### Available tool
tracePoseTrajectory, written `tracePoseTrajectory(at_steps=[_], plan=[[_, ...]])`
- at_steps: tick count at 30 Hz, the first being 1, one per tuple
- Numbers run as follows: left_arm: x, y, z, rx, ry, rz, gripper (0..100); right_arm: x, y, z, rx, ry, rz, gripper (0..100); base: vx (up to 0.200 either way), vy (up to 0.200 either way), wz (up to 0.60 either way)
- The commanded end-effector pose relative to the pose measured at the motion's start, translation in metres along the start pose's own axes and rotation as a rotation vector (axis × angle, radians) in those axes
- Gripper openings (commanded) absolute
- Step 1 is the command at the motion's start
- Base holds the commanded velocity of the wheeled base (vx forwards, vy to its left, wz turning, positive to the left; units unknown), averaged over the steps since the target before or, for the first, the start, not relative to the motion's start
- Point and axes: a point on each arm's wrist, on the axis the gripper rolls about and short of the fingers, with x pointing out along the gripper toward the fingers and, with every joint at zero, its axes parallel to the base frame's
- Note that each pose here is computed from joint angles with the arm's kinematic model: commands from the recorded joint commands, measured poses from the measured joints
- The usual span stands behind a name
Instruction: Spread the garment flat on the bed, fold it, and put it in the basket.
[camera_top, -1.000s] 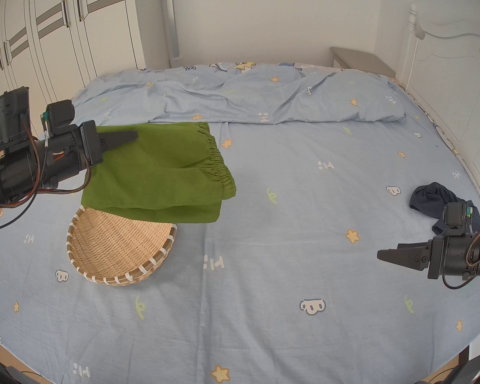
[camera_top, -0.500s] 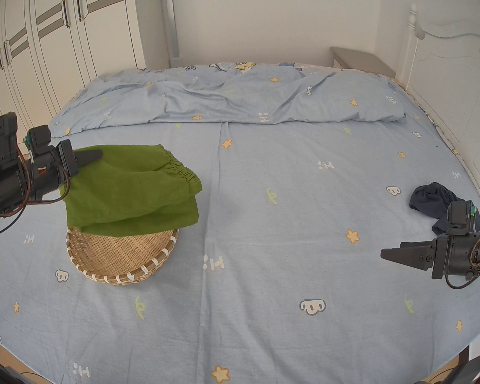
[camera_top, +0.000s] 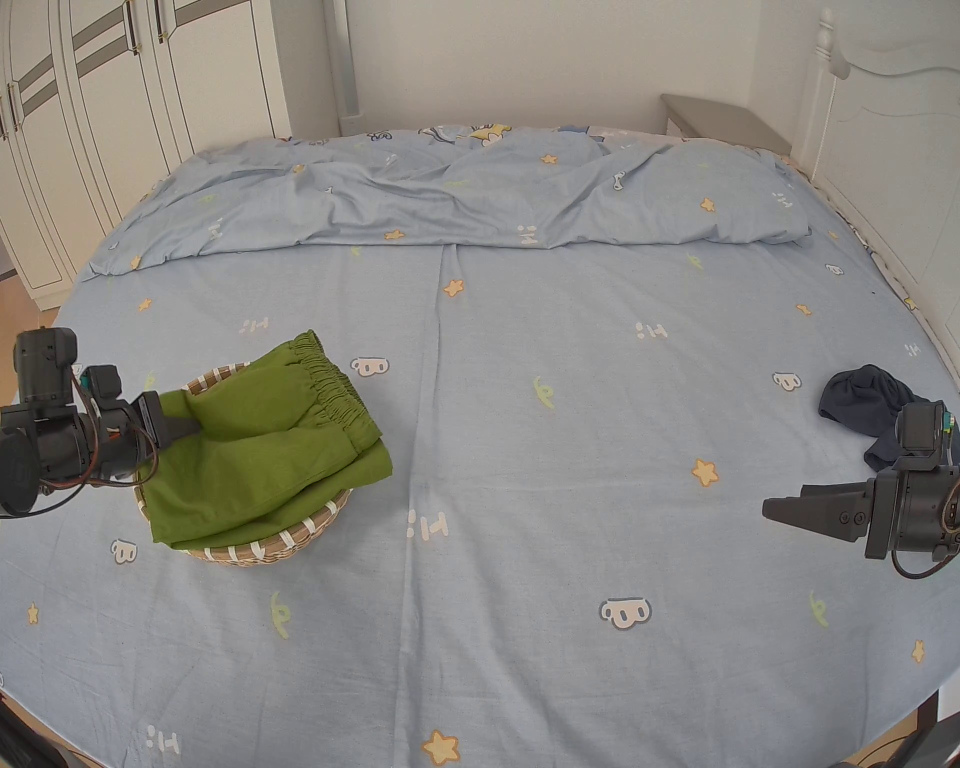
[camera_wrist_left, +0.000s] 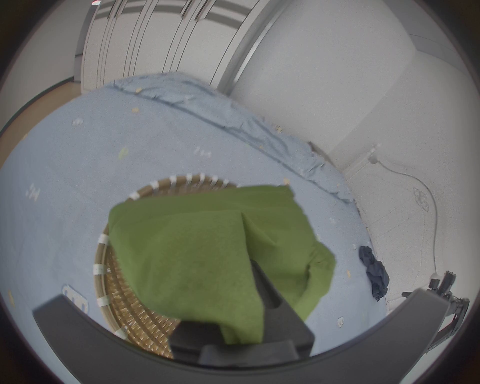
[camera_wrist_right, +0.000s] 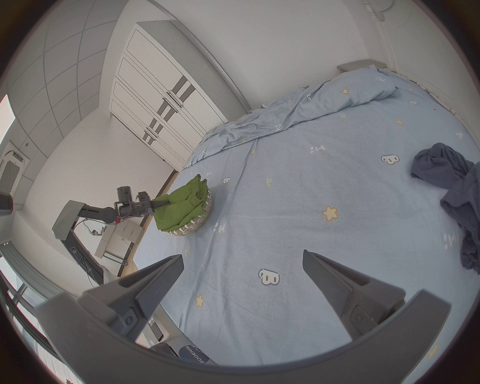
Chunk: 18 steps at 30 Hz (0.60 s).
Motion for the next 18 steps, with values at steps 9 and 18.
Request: tracePoseTrajectory(at_steps=[9,18], plan=[[0.062,0.044,-0.023,-0.103,0.177,0.082,0,0.001,-0.001,0.000,0.002,0.005,-0.002,100,0.000,0.000,0.00],[0.064,0.036,-0.011,-0.143,0.215,0.088,100,0.001,0.000,-0.001,0.001,0.004,0.000,100,0.000,0.000,0.00]])
